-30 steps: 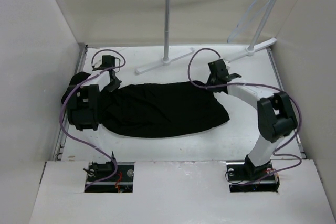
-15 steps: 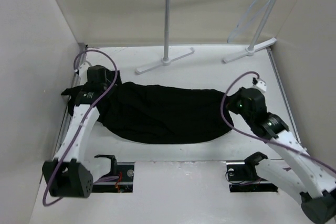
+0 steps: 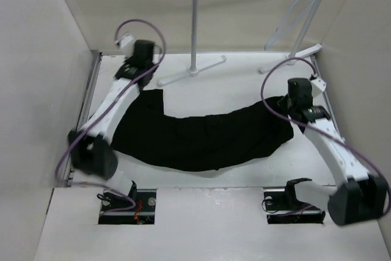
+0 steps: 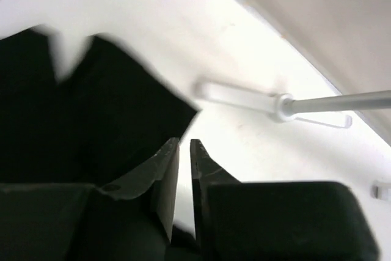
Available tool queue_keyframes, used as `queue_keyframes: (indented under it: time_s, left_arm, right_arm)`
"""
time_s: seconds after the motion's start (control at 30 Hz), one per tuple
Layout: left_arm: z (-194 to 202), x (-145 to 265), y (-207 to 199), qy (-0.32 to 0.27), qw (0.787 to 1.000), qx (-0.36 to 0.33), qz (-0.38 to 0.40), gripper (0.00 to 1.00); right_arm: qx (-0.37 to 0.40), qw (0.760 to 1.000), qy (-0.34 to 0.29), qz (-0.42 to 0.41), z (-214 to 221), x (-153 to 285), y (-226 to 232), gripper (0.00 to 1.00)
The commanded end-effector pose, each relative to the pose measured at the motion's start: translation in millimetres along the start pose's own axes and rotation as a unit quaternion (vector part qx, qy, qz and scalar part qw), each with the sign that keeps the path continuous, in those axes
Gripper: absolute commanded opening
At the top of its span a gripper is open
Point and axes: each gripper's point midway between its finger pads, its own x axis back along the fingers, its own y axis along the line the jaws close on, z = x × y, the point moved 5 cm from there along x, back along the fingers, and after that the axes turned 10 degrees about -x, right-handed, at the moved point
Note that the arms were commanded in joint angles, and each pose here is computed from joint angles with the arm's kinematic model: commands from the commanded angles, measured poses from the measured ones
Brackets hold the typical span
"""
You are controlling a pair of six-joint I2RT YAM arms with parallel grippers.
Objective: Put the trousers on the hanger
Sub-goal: Flatten out the trousers at the center of the board.
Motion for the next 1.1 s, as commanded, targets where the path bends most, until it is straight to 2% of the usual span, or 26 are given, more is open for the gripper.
queue_keyframes:
  time_s: [0.0,0.03,0.1,0.17,0.23,0.3,0.4,0.53,0.67,0.9,1.07]
  left_arm:
    - [19.1,-69.1,-86.7,-0.004,0.998,-0.046,0.035,0.19]
    - [16.4,-79.6,-105.1,-0.003,0.997,-0.058,0.046,0.25]
    - [11.4,-85.4,-115.4,0.007,0.996,-0.074,0.05,0.4]
    - [7.9,-74.5,-97.3,0.023,0.996,-0.078,0.041,0.52]
    - [14.4,-59.6,-44.7,0.036,0.997,-0.073,0.006,0.57]
    - [31.9,-45.9,20.0,0.053,0.997,-0.043,-0.036,0.58]
    - [64.1,-27.1,116.4,0.081,0.99,0.042,-0.104,0.57]
    - [83.0,-12.7,183.2,0.09,0.975,0.147,-0.143,0.57]
    - [83.9,-29.5,193.1,0.075,0.972,0.168,-0.144,0.62]
    - [75.1,-89.9,170.4,0.107,0.973,0.18,-0.095,0.63]
    - [94.6,-122.7,181.5,0.152,0.962,0.18,-0.135,0.62]
  right_arm:
    - [-0.044,0.996,-0.083,0.012,-48.7,-56.0,29.4,0.02]
    - [-0.059,0.994,-0.088,0.027,-56.3,-71.4,29.4,0.02]
    - [-0.08,0.992,-0.091,0.046,-63.9,-95.1,30.1,0.02]
    - [-0.082,0.992,-0.073,0.056,-62.2,-110.8,31.8,0.03]
    - [-0.076,0.994,-0.058,0.058,-54.0,-115.5,28.4,0.03]
    - [-0.071,0.994,-0.047,0.063,-43.3,-117.6,19.2,0.03]
    - [-0.069,0.995,-0.033,0.057,-27.4,-118.2,9.4,0.03]
    - [-0.065,0.996,-0.026,0.053,-22.2,-113.5,4.2,0.04]
    - [-0.069,0.997,-0.026,0.04,-21.0,-105.4,3.6,0.04]
    - [-0.058,0.998,-0.01,0.021,-5.5,-91.3,6.4,0.04]
    - [-0.052,0.999,0.0,0.005,1.2,-80.1,8.8,0.04]
